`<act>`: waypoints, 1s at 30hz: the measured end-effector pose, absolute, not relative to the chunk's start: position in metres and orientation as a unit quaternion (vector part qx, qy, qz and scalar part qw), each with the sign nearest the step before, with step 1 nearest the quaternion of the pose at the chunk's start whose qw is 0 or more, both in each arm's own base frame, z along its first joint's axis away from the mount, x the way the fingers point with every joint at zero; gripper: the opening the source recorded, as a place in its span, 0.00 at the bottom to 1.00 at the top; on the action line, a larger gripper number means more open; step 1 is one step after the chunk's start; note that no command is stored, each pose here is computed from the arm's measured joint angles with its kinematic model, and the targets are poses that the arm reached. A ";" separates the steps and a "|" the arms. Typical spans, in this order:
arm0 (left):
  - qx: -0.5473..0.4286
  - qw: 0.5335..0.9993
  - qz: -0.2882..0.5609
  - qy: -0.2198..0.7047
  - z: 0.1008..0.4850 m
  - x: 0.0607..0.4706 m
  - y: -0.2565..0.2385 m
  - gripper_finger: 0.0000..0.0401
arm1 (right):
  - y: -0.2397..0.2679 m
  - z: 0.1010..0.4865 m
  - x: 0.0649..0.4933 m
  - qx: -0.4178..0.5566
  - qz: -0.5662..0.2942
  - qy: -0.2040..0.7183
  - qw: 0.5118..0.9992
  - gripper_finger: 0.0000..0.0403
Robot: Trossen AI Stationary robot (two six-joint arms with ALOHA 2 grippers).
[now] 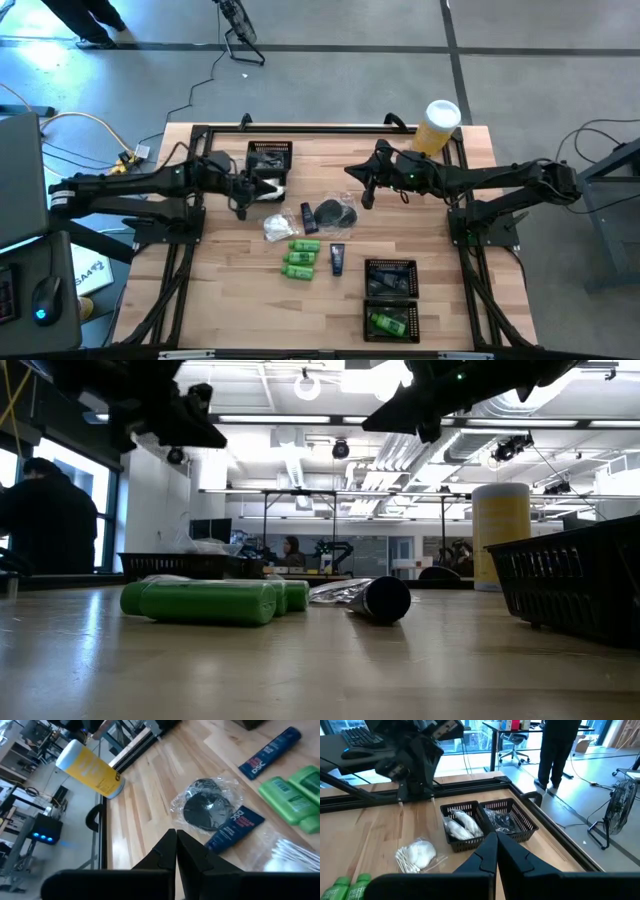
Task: Pick & Place Travel size toiletries
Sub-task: Put the black hairbrush into the top black basket
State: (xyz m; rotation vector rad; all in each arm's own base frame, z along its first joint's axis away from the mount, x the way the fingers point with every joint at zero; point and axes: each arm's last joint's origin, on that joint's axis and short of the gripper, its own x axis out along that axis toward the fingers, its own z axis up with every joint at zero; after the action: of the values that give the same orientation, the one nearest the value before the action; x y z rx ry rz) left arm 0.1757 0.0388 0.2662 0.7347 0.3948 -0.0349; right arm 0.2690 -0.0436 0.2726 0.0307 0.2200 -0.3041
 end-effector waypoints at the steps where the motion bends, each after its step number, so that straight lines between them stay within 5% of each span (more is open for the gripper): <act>1: 0.356 0.915 -0.016 0.191 0.268 0.171 0.038 0.02 | -0.044 0.273 0.269 0.015 -0.151 0.109 0.982 0.00; 20: 0.379 0.924 0.035 0.040 0.242 0.122 0.025 0.02 | -0.042 0.271 0.269 0.016 -0.120 0.120 0.985 0.00; 30: 0.373 0.926 0.032 0.047 0.241 0.116 0.024 0.02 | -0.042 0.271 0.269 0.018 -0.120 0.120 0.985 0.00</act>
State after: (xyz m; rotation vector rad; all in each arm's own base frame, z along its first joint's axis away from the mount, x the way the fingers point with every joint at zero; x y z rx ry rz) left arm 0.1158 0.0236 0.2409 0.7644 0.0954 0.0665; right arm 0.2691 -0.0418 0.2707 0.0365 0.2408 -0.2410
